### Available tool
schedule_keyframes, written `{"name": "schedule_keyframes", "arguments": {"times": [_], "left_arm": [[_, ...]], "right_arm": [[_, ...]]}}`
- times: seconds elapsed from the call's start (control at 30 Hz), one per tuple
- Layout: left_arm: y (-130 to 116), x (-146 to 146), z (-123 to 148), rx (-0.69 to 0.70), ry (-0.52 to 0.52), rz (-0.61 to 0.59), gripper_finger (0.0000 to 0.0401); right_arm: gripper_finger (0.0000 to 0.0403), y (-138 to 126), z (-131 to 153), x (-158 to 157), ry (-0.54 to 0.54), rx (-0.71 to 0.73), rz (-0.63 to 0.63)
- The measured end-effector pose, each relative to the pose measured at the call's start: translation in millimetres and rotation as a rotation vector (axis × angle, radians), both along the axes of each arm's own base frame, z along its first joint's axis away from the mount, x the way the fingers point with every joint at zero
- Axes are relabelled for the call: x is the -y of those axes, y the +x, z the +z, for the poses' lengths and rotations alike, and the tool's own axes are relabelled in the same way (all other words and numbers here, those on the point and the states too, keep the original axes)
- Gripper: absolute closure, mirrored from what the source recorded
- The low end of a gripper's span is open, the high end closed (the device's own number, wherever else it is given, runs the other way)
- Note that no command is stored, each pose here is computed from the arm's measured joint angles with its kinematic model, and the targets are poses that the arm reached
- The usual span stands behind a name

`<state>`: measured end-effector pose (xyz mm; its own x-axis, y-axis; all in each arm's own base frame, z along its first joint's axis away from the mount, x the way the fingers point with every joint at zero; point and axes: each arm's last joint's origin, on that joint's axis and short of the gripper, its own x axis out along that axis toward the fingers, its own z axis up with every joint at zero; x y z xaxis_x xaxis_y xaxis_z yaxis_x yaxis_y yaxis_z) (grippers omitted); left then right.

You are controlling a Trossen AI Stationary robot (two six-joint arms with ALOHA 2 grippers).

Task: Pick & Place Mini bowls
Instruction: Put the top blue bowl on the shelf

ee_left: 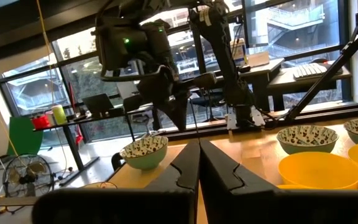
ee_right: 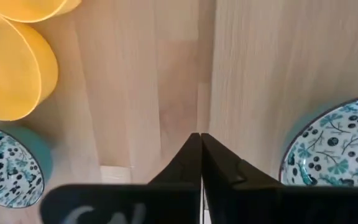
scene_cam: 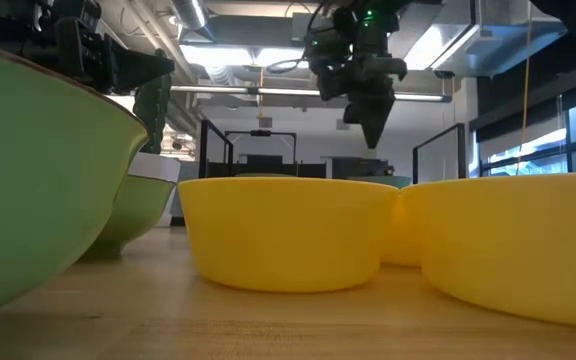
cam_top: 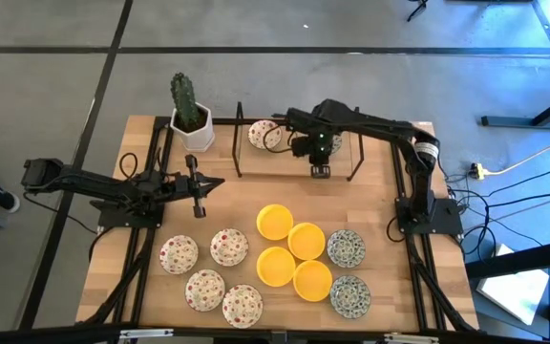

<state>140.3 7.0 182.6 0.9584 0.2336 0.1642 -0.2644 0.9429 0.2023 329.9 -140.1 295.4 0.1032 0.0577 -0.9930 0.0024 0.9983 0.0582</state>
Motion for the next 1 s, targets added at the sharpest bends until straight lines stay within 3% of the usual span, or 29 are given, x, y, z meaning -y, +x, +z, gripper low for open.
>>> {"name": "schedule_keyframes", "arguments": {"times": [0.23,0.5,0.8,1.0], "left_arm": [[0.0,0.0,0.0,0.003,-0.012,-0.002,0.0398],[0.0,0.0,0.0,0.002,-0.008,-0.001,0.0394],[0.0,0.0,0.0,0.002,-0.007,-0.001,0.0399],[0.0,0.0,0.0,0.002,-0.007,-0.001,0.0395]], "right_arm": [[0.04,-1.8,-0.5,-1.9,0.018,-0.022,-0.021],[0.0401,-6.5,-28.3,-0.4,-0.055,-0.125,-0.019],[0.0401,-4.4,-45.5,4.9,-0.083,-0.092,-0.01],[0.0402,-10.6,-52.7,11.5,-0.147,-0.15,-0.033]]}}
